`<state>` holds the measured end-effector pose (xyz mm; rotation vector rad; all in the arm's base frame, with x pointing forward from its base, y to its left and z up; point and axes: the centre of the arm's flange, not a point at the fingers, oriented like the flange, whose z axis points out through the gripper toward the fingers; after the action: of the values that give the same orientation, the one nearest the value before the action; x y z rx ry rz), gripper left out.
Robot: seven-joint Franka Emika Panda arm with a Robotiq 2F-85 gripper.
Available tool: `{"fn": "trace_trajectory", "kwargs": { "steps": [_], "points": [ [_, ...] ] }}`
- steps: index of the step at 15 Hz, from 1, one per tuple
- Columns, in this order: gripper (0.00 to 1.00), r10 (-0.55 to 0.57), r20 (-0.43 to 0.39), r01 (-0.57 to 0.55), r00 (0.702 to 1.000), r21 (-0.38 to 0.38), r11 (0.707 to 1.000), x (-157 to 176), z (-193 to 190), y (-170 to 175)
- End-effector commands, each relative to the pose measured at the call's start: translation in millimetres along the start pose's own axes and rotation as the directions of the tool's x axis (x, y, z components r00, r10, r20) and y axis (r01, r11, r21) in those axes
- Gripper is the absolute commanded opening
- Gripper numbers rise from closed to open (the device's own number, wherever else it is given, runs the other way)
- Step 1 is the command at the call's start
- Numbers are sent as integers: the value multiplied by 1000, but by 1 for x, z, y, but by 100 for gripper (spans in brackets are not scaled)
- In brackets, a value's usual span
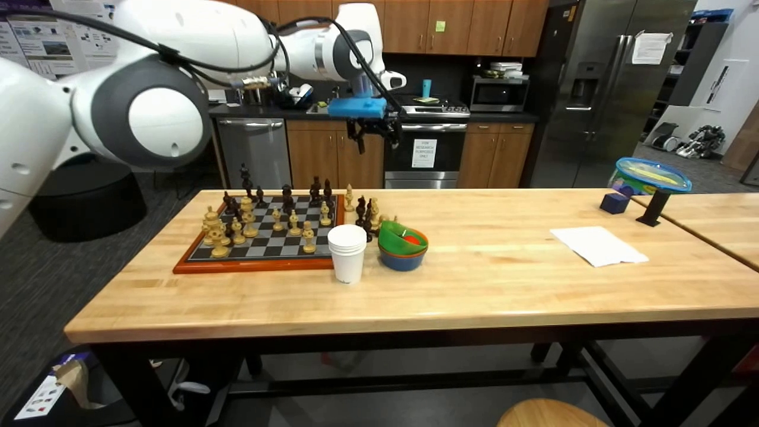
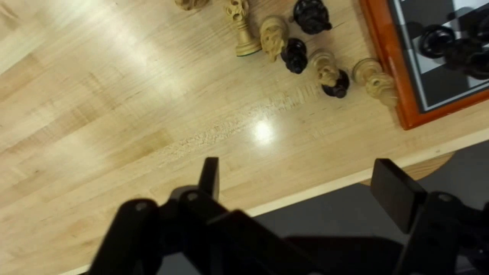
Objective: Take the chess piece off of the chess board
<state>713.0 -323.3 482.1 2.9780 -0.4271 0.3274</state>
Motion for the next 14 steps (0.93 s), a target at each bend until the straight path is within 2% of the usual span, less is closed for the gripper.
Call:
{"fn": "trace_trajectory", "kwargs": {
  "steps": [1, 7, 14],
  "points": [
    [100, -62, 44, 60, 997, 51, 997, -65, -56, -19],
    [100, -93, 105, 82, 990, 98, 992, -112, -117, -49],
    [100, -104, 139, 87, 985, 121, 989, -182, -164, -83]
  ]
}}
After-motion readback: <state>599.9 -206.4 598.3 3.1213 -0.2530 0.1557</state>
